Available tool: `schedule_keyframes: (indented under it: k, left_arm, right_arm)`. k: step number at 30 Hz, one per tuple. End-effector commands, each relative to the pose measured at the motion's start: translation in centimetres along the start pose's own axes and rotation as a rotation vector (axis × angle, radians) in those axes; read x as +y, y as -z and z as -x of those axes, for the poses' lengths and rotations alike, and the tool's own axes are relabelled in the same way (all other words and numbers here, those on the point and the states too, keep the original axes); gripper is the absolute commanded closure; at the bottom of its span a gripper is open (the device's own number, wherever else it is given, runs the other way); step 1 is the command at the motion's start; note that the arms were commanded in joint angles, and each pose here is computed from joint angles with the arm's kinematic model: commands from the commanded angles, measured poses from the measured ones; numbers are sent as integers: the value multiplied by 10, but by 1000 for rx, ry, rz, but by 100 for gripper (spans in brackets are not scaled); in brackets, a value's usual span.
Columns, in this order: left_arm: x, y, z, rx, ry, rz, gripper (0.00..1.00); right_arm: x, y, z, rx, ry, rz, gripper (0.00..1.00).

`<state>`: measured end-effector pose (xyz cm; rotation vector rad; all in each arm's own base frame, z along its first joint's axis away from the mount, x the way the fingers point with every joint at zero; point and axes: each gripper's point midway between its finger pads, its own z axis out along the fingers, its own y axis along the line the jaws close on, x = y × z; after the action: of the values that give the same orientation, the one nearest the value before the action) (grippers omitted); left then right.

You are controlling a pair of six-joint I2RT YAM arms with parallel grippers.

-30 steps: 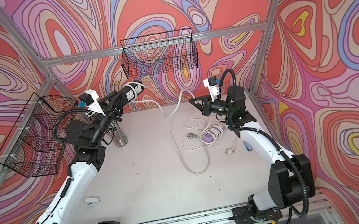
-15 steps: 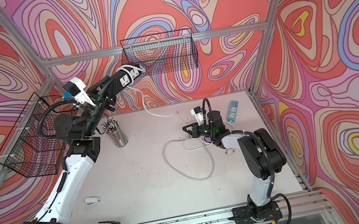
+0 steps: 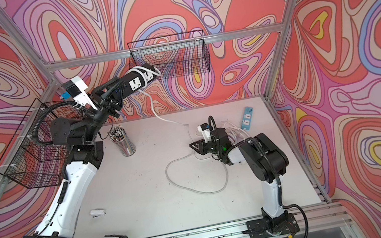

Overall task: Unwrap the cord wrapped around the power strip
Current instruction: Unwrap the power cord from the power strip.

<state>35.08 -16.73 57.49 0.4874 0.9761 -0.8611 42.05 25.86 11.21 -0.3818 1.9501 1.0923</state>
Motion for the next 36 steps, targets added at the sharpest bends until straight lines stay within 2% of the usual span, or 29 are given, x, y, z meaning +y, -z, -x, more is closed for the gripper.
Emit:
schedule_keyframes:
  k: [1, 3, 4, 9, 13, 17, 21, 25, 36]
  left_arm:
    - [-10, -2, 16, -39, -26, -47, 100]
    - [-8, -2, 9, -23, -25, -48, 100]
    - [-7, -2, 5, -14, -25, -49, 100]
    - [-5, 0, -14, 25, -10, -58, 100]
    - [-20, -5, -34, 56, 39, -123, 100]
    - [-43, -13, -51, 69, 94, -200, 100]
    - [-60, -16, -52, 46, 151, -261, 100]
    - [-69, -17, -49, 23, 190, -299, 100]
    - [-87, -22, -48, -9, 229, -368, 100]
  right_arm:
    - [25, 17, 43, -75, 141, 0, 17]
    - [42, 28, 63, -88, 204, -2, 3]
    - [46, 33, 68, -88, 223, -10, 2]
    - [80, 61, 101, -112, 341, -21, 2]
    - [122, 78, 134, -163, 406, 63, 2]
    - [160, 92, 170, -300, 454, 176, 2]
    - [183, 99, 194, -442, 488, 273, 4]
    - [191, 98, 205, -548, 480, 351, 6]
    - [208, 68, 201, -599, 433, 463, 9]
